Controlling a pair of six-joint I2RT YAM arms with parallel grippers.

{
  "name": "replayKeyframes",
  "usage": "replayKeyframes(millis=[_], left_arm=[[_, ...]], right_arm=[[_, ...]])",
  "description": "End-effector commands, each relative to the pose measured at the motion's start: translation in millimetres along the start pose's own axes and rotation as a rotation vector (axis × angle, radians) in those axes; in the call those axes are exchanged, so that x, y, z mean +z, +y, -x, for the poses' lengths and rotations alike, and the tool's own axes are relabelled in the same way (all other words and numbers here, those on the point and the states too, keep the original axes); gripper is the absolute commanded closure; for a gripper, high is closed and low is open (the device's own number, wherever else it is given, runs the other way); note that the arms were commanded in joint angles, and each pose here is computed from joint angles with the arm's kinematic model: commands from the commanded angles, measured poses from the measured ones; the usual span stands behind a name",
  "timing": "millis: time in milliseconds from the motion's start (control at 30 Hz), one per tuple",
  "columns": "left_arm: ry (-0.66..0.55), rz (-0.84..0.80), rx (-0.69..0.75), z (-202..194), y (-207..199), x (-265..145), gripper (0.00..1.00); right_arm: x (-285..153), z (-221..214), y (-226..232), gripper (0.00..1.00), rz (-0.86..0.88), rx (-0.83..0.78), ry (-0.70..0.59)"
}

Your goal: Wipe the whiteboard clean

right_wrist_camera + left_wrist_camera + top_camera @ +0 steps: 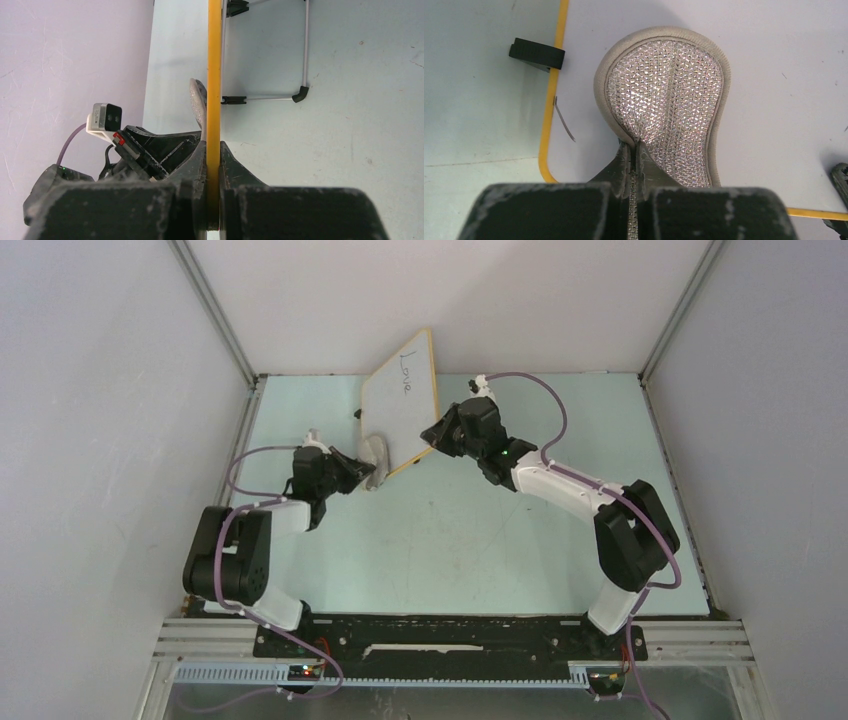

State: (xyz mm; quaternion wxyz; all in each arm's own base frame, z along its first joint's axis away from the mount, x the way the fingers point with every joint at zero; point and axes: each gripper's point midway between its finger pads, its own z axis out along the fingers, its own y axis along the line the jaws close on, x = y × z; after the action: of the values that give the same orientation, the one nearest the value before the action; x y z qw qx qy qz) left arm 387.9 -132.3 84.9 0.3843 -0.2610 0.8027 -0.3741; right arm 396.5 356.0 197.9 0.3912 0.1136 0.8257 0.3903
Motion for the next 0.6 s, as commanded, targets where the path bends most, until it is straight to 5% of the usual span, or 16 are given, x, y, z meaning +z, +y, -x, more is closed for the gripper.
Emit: replayKeyframes(millis=[0, 367, 567], left_arm=[[0.032, 0.061, -0.005, -16.6, 17.9, -12.0, 1.0], [-0.013, 0.213, -0.191, 10.8, 80.5, -8.3, 1.0], [0.045, 0.135, -0.163, 26.9, 67.6, 23.0, 1.0]], right_arm=[[-18.3, 18.5, 47.2, 1.0, 0.171, 0.017, -0.044], [-23.2, 23.5, 45.9, 1.0, 0.173, 0.019, -0.055], [-20.7, 18.4, 48.5, 1.0, 0.192, 0.025, -0.036]])
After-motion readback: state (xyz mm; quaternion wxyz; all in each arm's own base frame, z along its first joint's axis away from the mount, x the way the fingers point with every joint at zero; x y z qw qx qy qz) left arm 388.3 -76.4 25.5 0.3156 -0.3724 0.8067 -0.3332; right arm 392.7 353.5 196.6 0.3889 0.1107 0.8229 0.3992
